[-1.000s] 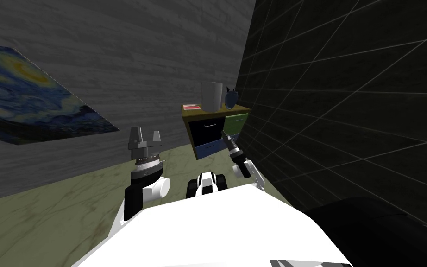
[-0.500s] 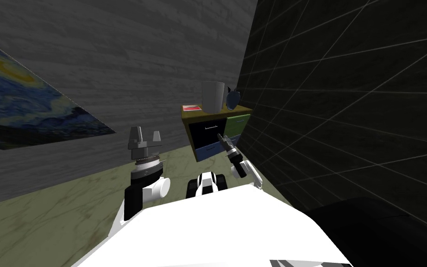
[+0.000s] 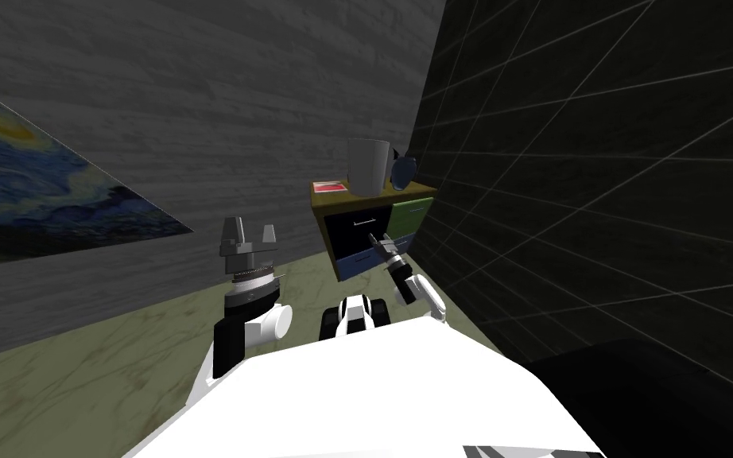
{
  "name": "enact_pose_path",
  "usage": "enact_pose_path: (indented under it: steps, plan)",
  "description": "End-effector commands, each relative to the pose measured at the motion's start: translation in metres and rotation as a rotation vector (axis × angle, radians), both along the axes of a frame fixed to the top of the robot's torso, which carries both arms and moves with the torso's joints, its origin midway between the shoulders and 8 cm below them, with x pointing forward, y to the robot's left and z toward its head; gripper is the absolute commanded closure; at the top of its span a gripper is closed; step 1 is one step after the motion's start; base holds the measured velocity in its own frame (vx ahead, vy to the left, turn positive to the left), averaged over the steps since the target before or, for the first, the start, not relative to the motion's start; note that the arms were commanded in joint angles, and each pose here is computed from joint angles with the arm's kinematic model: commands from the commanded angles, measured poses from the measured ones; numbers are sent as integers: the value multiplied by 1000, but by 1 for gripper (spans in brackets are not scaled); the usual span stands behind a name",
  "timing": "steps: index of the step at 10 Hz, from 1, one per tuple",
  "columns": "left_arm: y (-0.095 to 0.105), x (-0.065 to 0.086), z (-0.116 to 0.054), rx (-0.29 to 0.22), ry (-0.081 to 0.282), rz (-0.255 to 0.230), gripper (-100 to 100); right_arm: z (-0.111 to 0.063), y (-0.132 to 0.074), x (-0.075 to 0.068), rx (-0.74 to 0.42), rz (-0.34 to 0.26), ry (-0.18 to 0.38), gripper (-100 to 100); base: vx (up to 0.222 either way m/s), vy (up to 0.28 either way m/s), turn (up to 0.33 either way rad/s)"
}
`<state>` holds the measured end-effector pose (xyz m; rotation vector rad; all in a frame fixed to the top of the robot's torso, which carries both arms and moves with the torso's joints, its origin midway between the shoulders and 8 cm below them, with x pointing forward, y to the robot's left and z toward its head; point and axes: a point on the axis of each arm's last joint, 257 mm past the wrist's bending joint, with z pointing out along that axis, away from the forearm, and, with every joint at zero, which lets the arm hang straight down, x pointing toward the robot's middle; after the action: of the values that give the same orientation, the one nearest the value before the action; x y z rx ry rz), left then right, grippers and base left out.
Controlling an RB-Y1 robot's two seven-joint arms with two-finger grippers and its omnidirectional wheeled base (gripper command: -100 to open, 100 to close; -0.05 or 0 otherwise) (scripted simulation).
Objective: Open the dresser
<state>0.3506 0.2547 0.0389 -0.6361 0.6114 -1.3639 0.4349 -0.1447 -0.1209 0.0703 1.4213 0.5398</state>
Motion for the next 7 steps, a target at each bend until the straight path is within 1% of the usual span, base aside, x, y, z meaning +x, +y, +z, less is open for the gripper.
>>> enact_pose_path:
  steps: [1, 2, 3, 4, 5, 7]
  plan:
    - [0, 0, 0, 0, 0, 0, 0, -13, 3, 3, -129, -28, 4, -100, 118, 37, -7]
    - [0, 0, 0, 0, 0, 0, 0, -13, 3, 3, -138, -30, 1, -100, 68, 19, 3]
    - [0, 0, 0, 0, 0, 0, 0, -25, 6, 4, -222, -46, 11, -100, 107, 31, -11]
    - [0, 0, 0, 0, 0, 0, 0, -24, 5, 4, -246, -52, 1, -100, 96, 33, -7]
    - [0, 0, 0, 0, 0, 0, 0, -35, 8, 6, -325, -66, 11, -100, 112, 35, -11]
    - [0, 0, 0, 0, 0, 0, 0, -33, 7, 6, -363, -75, -7, -100, 73, 14, -1]
